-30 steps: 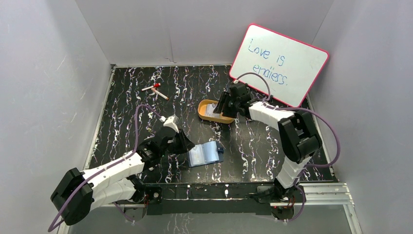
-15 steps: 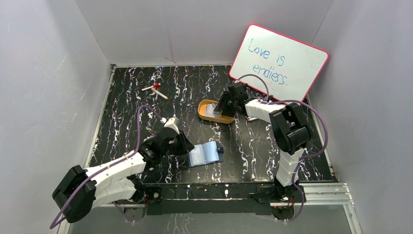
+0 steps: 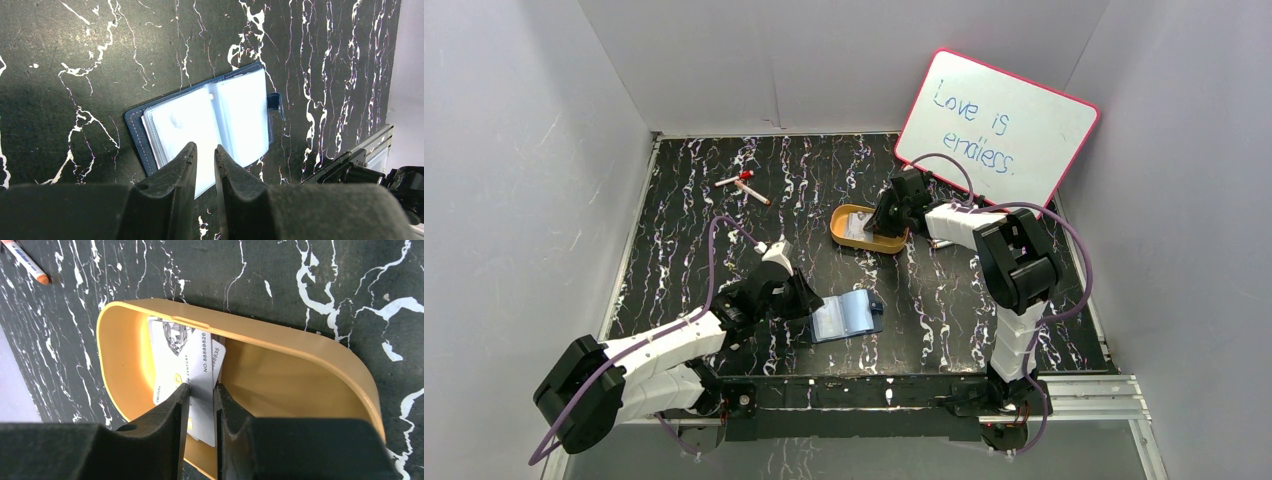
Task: Put the credit cards into the card holder
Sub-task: Pick up the credit card from the storage box.
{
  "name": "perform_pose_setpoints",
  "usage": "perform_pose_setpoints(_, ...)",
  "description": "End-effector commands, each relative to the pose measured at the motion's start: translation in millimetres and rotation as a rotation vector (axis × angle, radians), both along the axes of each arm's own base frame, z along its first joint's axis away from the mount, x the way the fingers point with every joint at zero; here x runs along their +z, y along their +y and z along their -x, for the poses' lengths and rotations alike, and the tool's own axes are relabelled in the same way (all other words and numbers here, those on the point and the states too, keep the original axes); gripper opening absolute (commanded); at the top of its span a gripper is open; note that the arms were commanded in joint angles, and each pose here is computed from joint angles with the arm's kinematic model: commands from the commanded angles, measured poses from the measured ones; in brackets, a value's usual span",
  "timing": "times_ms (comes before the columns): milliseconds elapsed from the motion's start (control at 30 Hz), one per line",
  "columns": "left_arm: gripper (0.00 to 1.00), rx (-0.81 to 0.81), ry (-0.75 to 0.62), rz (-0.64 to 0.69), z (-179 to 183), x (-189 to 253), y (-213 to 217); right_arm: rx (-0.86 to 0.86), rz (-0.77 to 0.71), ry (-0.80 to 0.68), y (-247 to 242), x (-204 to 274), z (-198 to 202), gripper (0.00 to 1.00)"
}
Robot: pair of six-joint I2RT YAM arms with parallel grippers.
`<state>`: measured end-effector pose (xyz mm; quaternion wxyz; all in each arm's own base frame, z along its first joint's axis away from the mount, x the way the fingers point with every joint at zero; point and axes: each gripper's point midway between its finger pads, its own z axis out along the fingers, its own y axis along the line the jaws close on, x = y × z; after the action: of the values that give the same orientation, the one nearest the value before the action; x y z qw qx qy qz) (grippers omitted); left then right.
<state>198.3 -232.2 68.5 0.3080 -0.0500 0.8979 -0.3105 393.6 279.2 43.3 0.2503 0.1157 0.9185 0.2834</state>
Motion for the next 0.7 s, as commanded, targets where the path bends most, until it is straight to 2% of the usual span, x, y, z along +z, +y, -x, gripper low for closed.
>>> perform_pose_setpoints(0,0.18,0.0,-0.008,0.01,-2,3,-1,-0.008,-0.035,-0.074,6,24,-16,0.27)
perform_pose_setpoints(233,0.18,0.002,-0.011,0.01,-3,4,-1,-0.02,-0.028,-0.092,-1,30,-13,0.23)
perform_pose_setpoints(500,0.18,0.004,-0.007,0.013,-3,4,-1,-0.018,-0.046,-0.107,-2,38,-11,0.12)
perform_pose_setpoints(567,0.18,0.005,-0.007,0.013,-3,4,-1,-0.018,-0.042,-0.104,-3,37,-12,0.12)
perform_pose_setpoints(667,0.18,0.005,-0.005,0.01,-2,3,-1,-0.02,-0.037,-0.09,-6,33,-11,0.19)
